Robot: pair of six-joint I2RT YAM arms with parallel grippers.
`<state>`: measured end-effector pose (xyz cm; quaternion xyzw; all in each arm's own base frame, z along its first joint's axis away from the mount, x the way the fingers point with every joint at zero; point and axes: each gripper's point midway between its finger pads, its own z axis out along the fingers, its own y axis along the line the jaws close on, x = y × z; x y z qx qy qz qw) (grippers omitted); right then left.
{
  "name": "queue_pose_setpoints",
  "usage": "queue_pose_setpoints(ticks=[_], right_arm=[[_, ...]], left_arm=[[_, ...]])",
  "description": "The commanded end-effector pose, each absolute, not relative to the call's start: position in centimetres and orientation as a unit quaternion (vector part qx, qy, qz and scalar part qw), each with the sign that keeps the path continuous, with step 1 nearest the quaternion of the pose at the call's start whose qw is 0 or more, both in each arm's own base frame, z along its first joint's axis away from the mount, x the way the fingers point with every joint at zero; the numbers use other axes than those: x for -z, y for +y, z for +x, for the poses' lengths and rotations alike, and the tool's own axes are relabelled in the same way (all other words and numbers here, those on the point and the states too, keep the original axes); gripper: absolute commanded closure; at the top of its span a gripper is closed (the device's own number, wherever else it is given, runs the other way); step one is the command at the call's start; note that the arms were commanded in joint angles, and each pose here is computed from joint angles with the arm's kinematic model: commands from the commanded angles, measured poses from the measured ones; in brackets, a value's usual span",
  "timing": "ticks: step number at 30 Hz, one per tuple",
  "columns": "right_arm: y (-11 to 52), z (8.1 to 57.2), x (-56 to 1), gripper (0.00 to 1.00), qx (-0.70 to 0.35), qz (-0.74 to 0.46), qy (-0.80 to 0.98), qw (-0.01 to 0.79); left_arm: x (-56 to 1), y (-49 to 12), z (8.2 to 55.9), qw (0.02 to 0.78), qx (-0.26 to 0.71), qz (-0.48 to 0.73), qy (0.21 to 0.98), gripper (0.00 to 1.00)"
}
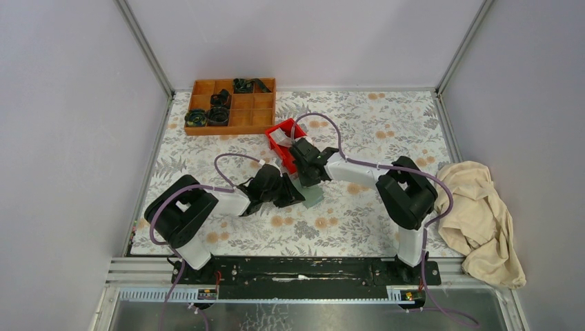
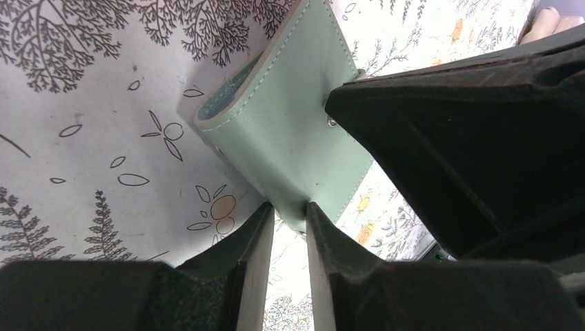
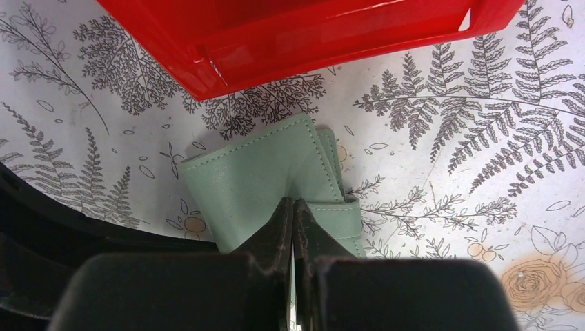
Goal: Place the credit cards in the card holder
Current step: Close the card holder at the center of the board.
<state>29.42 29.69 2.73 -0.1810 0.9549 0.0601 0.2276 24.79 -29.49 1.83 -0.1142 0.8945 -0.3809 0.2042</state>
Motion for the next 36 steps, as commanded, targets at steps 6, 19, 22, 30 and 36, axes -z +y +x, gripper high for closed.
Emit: queue_pose_setpoints(ticks=[6, 19, 22, 30, 36], right_arm=[[28.4, 22.9, 1.0, 1.00, -0.072, -0.169, 0.971, 0.150], [24.8, 18.7, 5.4, 1.00, -0.078, -0.107, 0.982, 0.133], [24.1, 17.9, 6.3, 1.00, -0.083, -0.091, 0.984, 0.131], [22.8, 15.6, 8.7, 1.00, -0.081, -0.067, 0.987, 0.122], [21.9, 14.1, 10.5, 1.00, -0.080, -0.043, 0.989, 0.116]], left_arm=[[1.2, -27.7, 24.3, 0.197, 0.322, -0.128, 0.917, 0.68], [1.1, -28.0, 24.1, 0.188, 0.311, -0.128, 0.923, 0.68], [1.1, -28.1, 24.1, 0.186, 0.308, -0.128, 0.924, 0.68], [1.3, -28.0, 23.7, 0.178, 0.297, -0.130, 0.929, 0.68], [1.2, -27.9, 23.6, 0.175, 0.290, -0.129, 0.932, 0.68]])
